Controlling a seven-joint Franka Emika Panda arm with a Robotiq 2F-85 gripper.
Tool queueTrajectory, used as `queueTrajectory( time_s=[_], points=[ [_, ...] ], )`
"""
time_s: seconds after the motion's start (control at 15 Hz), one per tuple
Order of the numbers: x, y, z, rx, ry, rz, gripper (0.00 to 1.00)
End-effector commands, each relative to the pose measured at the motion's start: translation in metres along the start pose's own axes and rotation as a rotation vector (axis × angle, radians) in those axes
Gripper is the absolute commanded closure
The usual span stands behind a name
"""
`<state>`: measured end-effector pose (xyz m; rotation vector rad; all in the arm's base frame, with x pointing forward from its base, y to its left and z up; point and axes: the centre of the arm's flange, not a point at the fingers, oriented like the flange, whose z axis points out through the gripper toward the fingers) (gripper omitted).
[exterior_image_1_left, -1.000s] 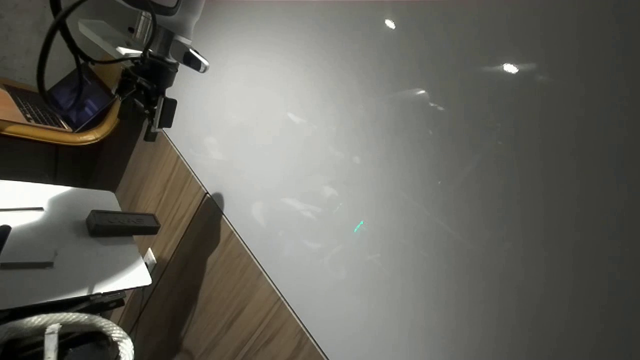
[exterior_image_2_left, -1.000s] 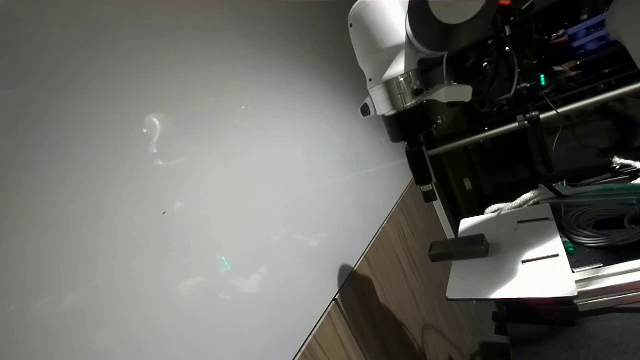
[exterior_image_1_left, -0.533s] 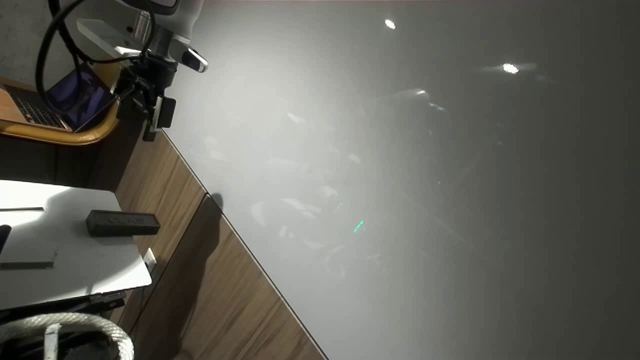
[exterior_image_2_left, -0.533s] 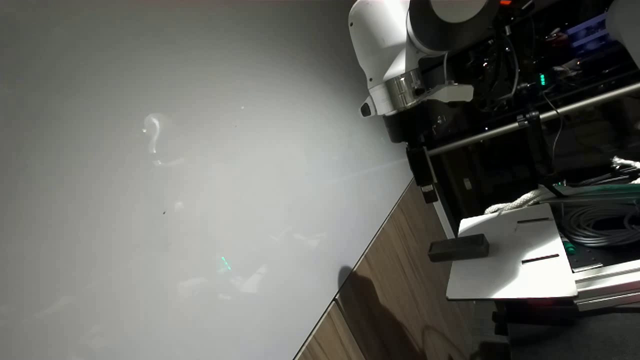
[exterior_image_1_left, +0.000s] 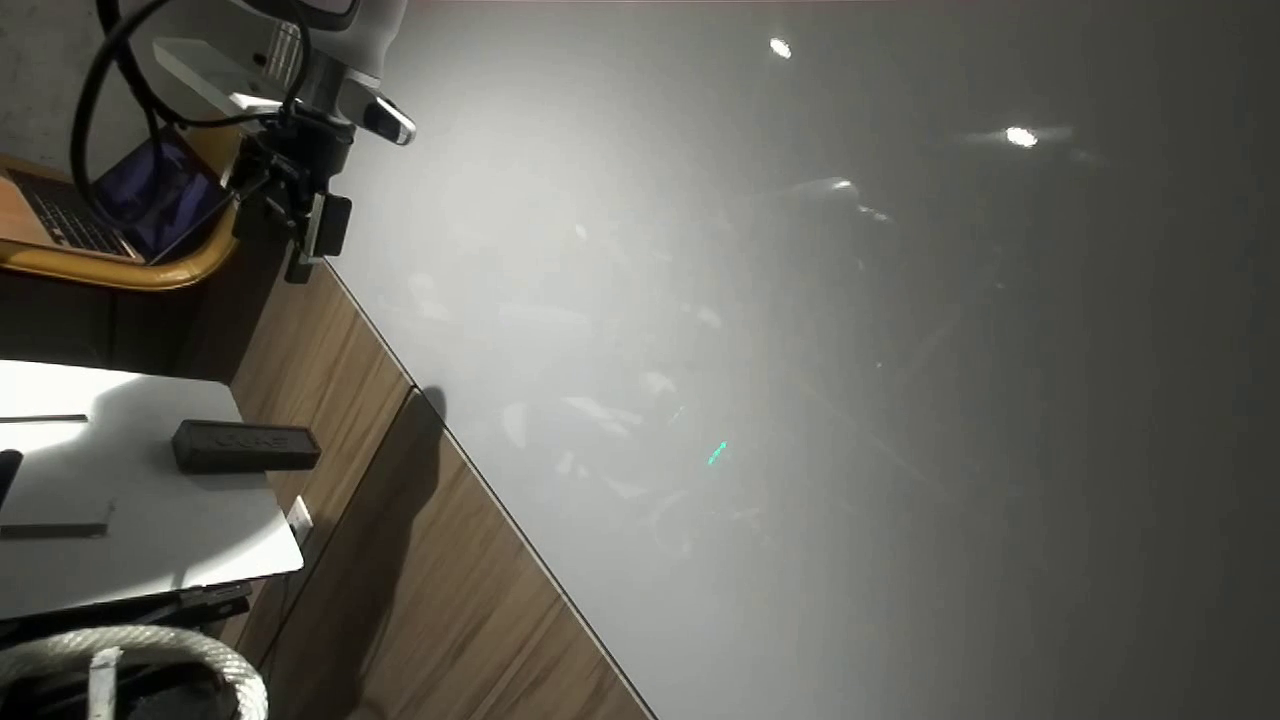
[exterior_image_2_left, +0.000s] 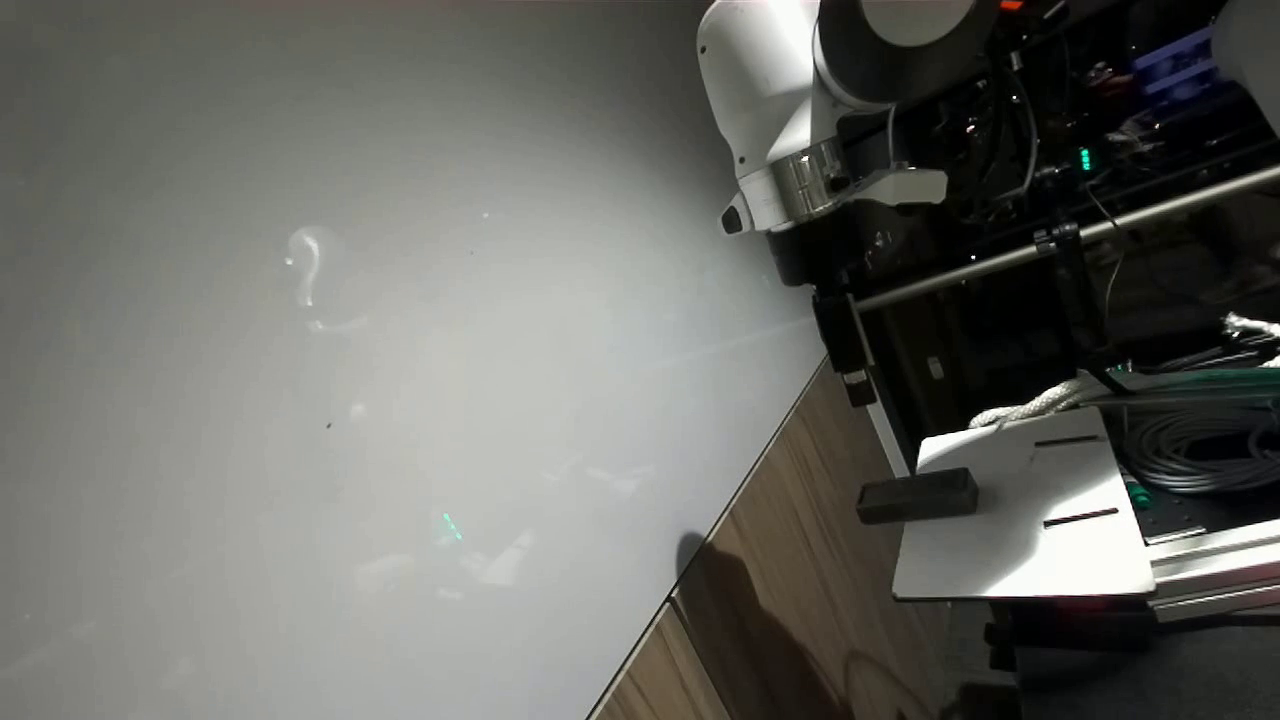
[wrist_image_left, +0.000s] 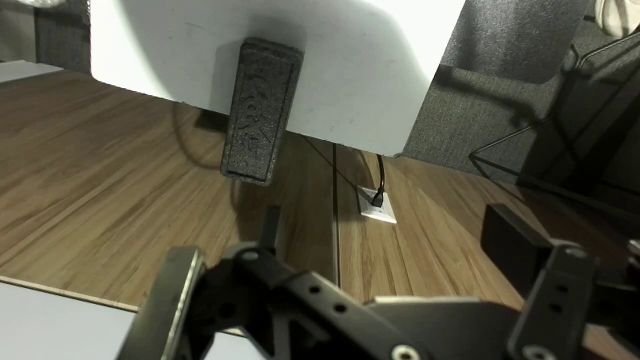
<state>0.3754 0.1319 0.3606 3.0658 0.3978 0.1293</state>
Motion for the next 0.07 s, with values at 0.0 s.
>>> queueTrajectory(
  time_s=[0.0],
  points=[
    [0.0000, 0.0000, 0.0000, 0.000, 0.000, 0.000, 0.00]
  ],
)
